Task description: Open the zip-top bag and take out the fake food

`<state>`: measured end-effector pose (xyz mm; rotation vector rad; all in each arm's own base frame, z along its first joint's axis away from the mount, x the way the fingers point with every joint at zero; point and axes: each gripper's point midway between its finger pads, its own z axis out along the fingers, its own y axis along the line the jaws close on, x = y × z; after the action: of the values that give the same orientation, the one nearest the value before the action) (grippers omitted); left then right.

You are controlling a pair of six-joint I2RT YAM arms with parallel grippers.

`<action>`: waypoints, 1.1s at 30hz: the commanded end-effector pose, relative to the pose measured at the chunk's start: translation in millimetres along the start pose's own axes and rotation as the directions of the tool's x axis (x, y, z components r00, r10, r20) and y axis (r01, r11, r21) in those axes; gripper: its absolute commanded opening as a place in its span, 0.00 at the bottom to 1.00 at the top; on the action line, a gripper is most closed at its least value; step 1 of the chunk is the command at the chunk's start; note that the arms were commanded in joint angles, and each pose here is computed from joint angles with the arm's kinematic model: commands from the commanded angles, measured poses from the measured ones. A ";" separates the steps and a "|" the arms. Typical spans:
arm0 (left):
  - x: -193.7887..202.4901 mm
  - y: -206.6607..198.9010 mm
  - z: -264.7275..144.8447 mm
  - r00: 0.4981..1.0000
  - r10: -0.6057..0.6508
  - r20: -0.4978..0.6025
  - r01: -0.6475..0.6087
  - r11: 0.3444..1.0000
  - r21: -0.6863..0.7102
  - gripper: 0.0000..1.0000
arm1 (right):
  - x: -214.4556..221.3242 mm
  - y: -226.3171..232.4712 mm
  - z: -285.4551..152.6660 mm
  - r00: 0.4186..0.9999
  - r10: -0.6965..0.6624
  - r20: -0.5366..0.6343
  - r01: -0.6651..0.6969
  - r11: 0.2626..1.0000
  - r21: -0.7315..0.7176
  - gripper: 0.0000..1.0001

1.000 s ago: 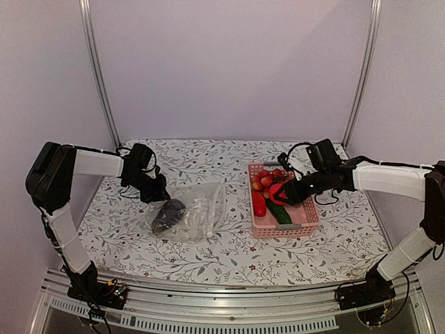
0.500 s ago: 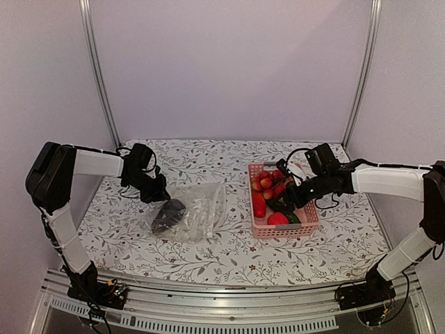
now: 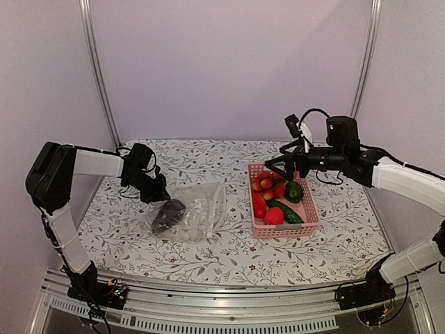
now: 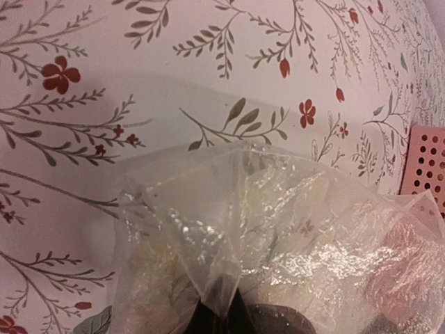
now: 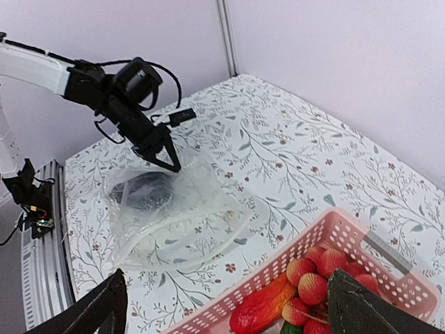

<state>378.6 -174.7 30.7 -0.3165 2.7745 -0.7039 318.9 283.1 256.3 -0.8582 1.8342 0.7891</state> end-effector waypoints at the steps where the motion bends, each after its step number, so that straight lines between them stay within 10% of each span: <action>1: -5.7 -6.1 -9.5 1.000 -0.001 0.019 0.000 1.000 0.025 0.00 | -23.7 33.5 0.0 0.991 -0.061 0.119 0.086 0.972 -0.218 0.96; 18: -5.1 -9.9 -3.1 1.000 0.018 -0.012 -0.017 0.999 0.047 0.00 | 76.9 106.2 120.3 0.912 -0.402 -0.078 0.352 0.868 -0.350 0.49; 33: -3.8 -11.5 -1.0 0.999 0.040 -0.036 -0.038 0.998 0.051 0.00 | 150.8 100.7 173.0 0.841 -0.455 -0.293 0.346 0.869 -0.354 0.33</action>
<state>382.0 -183.6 41.6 -0.2568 2.7657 -0.7682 269.8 444.9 97.0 -1.5817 1.7132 0.7111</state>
